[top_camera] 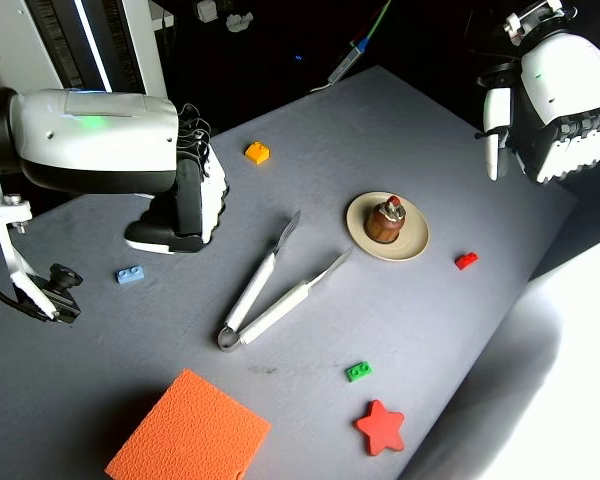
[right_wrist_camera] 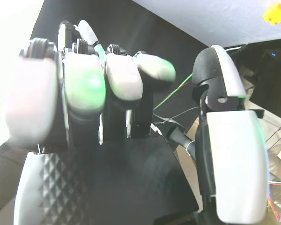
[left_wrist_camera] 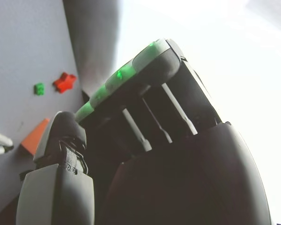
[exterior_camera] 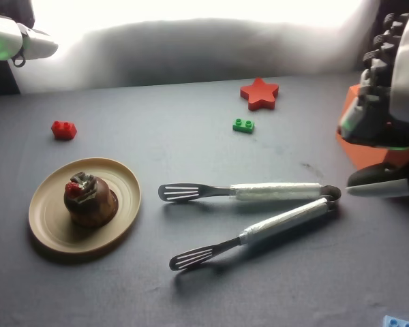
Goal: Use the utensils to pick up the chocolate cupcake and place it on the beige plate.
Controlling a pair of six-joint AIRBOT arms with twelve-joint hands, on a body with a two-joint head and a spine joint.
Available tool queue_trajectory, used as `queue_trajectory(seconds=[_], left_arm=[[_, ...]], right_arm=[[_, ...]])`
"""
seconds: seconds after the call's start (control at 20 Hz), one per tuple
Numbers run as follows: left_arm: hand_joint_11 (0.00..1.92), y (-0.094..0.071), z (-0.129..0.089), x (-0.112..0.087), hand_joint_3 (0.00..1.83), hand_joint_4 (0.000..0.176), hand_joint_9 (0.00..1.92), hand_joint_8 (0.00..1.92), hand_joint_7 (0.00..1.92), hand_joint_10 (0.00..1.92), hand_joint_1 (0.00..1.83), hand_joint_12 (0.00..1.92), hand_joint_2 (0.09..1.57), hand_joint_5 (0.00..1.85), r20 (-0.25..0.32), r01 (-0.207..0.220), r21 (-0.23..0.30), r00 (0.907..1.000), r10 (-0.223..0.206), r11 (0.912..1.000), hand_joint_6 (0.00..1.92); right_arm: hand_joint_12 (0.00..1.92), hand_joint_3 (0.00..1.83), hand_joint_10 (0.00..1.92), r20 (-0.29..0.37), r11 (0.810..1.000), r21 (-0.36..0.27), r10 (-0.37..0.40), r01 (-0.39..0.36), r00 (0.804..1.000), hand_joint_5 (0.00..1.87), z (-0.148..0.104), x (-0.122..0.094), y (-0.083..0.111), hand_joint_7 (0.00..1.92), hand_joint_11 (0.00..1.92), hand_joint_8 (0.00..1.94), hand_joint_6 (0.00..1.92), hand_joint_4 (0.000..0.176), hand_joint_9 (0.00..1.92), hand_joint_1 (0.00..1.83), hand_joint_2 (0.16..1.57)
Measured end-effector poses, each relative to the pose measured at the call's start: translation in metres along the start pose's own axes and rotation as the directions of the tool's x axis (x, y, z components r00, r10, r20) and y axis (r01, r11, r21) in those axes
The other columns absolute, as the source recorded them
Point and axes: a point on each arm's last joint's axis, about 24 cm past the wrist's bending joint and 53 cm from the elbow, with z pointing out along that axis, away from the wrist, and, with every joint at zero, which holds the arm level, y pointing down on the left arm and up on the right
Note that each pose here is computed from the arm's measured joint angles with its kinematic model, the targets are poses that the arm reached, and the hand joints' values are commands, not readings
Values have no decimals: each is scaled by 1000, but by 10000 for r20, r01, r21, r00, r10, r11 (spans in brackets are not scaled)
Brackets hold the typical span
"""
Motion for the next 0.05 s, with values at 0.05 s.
queue_trajectory(seconds=[0.05], left_arm=[[1303, 0, 0, 0, 0, 0, 1361, 1921, 1341, 1921, 281, 1921, 1301, 1301, 1, 0, -4, 10000, 0, 10000, 1921]], right_arm=[[1921, 0, 1921, -29, 9997, 15, -243, 243, 9997, 1291, -2, 0, -1, 1507, 1756, 1941, 1921, 174, 1650, 395, 1180]])
